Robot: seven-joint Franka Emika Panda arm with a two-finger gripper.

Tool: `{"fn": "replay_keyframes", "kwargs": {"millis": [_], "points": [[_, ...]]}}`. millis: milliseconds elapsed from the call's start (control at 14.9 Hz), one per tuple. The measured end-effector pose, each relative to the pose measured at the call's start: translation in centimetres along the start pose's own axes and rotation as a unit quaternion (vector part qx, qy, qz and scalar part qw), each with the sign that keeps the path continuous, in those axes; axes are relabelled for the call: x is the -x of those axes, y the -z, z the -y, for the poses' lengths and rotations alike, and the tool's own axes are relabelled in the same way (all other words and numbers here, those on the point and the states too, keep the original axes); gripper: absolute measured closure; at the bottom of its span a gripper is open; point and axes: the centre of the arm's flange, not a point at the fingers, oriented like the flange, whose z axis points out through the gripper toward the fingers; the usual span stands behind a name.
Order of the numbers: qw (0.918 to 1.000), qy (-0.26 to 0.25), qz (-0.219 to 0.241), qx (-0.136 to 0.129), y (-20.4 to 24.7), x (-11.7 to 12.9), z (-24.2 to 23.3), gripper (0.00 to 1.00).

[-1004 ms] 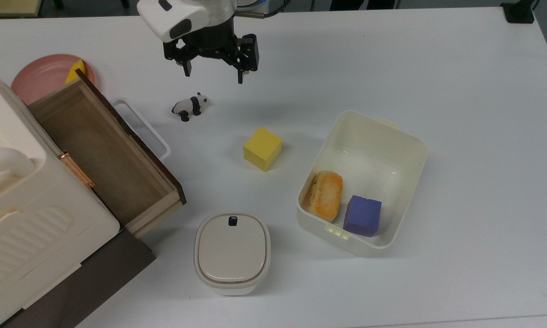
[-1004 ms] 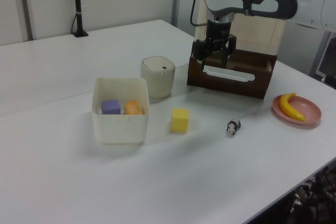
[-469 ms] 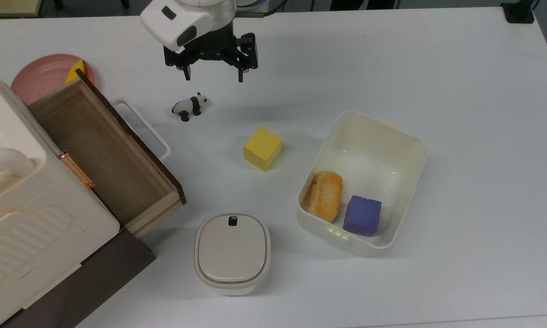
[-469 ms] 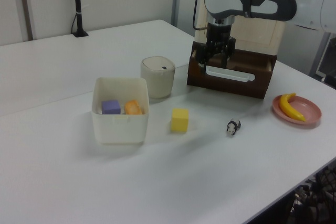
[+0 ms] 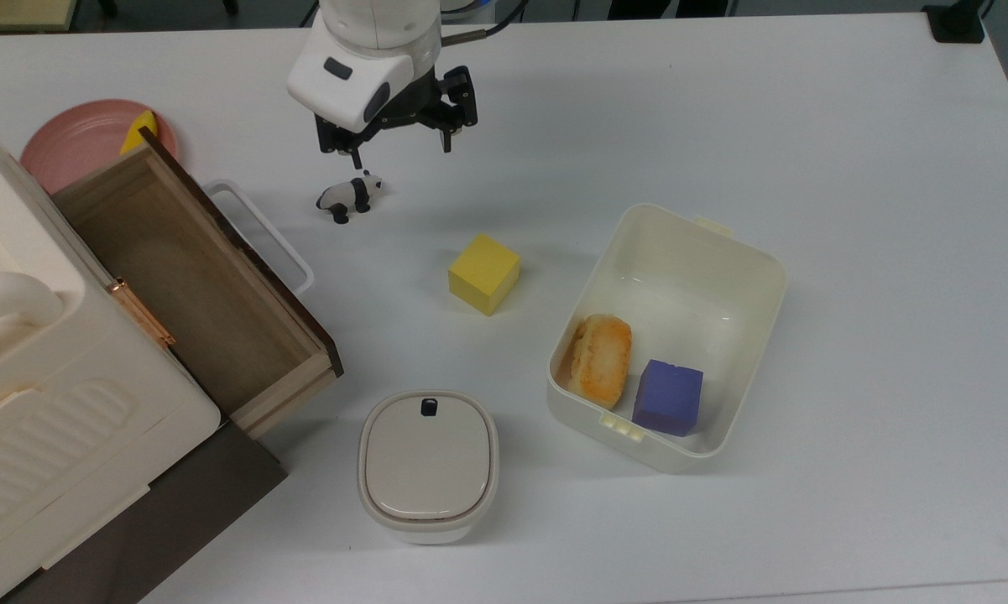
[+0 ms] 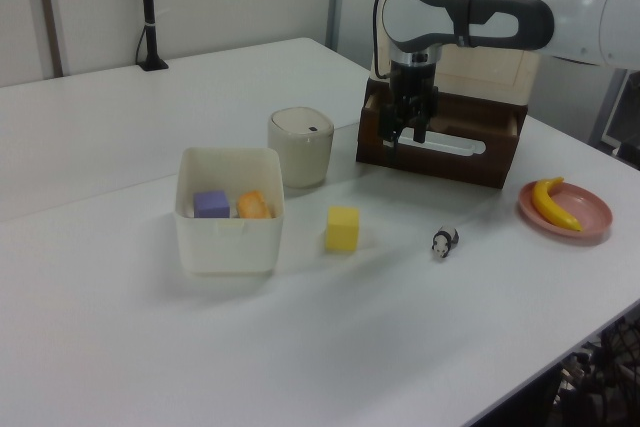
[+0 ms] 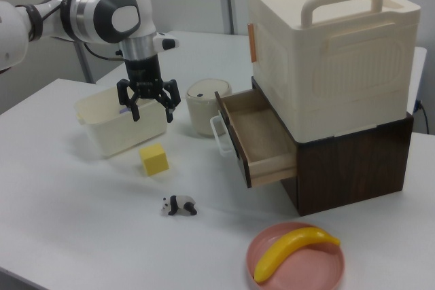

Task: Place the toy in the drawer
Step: 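Lower the open gripper over the black-and-white panda toy, then close the gripper on the panda toy and lift it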

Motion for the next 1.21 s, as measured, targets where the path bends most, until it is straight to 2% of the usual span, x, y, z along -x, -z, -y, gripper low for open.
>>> {"fn": "replay_keyframes", "kwargs": {"millis": [536, 603, 736, 803, 1071, 1205], "points": [[0.9996, 0.017, 0.021, -0.006, -2.3, -0.4, 0.7, 0.05], [0.9995, 0.018, 0.027, -0.007, -2.9, -0.5, 0.9, 0.02], [0.9975, -0.057, 0.041, -0.007, -4.0, -0.4, 1.3, 0.0], [0.9929, -0.109, 0.047, -0.006, -4.5, -0.3, 1.3, 0.0], [0.9671, -0.246, 0.066, -0.002, -6.7, 0.7, -0.5, 0.0], [0.9577, -0.283, 0.052, -0.003, -8.5, 1.2, -2.9, 0.0]]}}
